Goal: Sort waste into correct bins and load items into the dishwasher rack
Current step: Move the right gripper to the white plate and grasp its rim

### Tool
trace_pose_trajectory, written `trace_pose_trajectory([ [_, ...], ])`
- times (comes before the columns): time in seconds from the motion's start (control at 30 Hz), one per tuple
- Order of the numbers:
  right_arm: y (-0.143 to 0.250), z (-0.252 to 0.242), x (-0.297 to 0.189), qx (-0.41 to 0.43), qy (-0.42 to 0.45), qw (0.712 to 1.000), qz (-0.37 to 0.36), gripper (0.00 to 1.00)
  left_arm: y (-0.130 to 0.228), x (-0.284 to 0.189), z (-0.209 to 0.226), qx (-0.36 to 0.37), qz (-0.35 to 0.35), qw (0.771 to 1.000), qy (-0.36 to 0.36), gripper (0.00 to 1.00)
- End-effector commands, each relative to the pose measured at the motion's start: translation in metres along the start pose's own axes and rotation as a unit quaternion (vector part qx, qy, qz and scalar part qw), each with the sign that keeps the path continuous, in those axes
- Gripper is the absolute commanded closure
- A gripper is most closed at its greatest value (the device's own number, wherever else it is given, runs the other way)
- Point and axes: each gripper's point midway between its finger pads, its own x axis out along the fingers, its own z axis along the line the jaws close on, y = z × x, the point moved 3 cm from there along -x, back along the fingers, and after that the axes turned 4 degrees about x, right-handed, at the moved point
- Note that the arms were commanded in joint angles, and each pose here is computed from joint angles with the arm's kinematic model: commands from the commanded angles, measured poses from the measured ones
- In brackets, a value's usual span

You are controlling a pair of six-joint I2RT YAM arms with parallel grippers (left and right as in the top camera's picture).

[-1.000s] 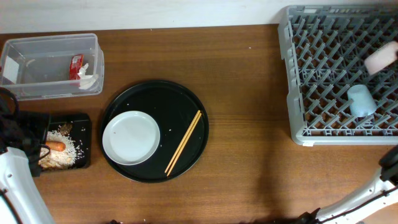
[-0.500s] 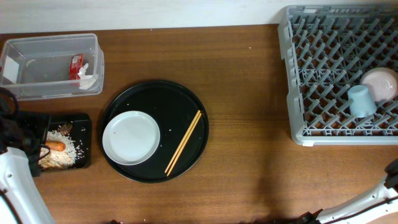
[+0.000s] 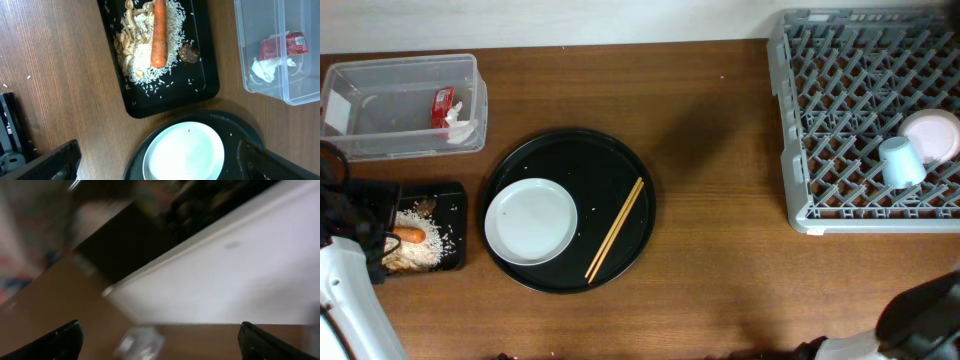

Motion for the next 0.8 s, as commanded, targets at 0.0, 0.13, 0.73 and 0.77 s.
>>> trace_pose_trajectory([
  [0.0,0.046,0.061,0.065,-0.007,-0.078,0.994,0.077,0.02,-0.001,-0.002,0.002,-0.007,-0.005,1.0,0.0,0.01],
  [0.13,0.111,0.071,0.136,0.005,-0.064,0.99,0.122,0.02,-0.001,-0.002,0.002,-0.007,-0.006,1.0,-0.001,0.01],
  [0.73,0.457,0.089,0.216,-0.197,0.253,0.86,0.396,0.02,-0.001,-0.002,0.002,-0.007,-0.005,1.0,0.0,0.01],
  [0.77,0.463,0.09,0.216,-0.183,0.26,0.862,0.394,0.02,-0.001,-0.002,0.002,-0.007,-0.005,1.0,0.0,0.01],
])
